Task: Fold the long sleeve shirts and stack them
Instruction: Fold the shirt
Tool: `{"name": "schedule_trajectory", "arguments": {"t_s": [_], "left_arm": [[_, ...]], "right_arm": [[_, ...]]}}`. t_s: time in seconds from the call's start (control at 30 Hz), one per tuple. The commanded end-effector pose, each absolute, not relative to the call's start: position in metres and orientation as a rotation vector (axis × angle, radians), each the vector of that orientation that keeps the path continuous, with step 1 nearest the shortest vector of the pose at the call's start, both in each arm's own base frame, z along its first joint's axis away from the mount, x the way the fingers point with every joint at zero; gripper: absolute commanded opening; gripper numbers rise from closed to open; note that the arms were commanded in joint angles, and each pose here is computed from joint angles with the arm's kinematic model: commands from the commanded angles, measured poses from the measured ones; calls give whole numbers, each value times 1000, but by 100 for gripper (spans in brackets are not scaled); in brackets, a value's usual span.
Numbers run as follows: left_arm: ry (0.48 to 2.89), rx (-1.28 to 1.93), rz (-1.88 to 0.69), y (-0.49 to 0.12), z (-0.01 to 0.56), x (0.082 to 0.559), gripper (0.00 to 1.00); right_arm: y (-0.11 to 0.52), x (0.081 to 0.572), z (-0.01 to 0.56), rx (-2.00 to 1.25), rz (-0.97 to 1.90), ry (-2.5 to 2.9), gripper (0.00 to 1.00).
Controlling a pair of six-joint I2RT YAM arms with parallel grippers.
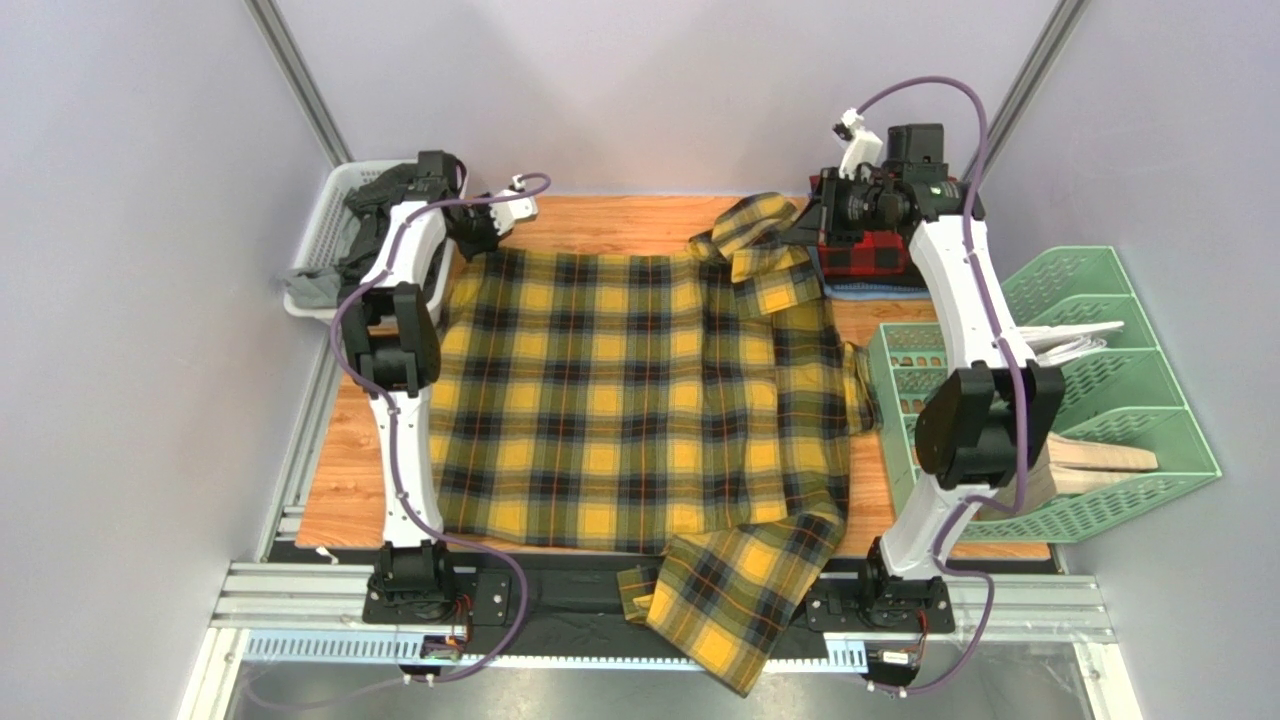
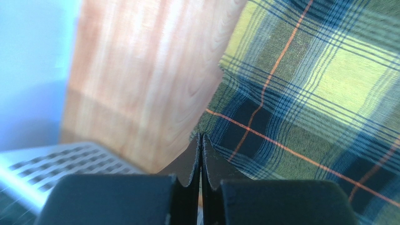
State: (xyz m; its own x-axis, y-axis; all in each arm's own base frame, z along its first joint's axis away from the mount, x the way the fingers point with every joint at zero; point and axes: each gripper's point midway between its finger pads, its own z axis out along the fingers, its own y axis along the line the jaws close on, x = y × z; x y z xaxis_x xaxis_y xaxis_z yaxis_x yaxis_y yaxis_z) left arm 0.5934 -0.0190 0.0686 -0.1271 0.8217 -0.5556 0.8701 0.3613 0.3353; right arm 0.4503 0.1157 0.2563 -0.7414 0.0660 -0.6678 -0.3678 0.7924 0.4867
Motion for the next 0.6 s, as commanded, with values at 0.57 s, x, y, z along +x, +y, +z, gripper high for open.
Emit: {"name": "schedule_trajectory", "arguments": {"t_s": [0.57], "left_arm": [[1749,1541,21,-11,174,527,0]], "right_arm": [[114,327,314,-187,883,2173,0]]}}
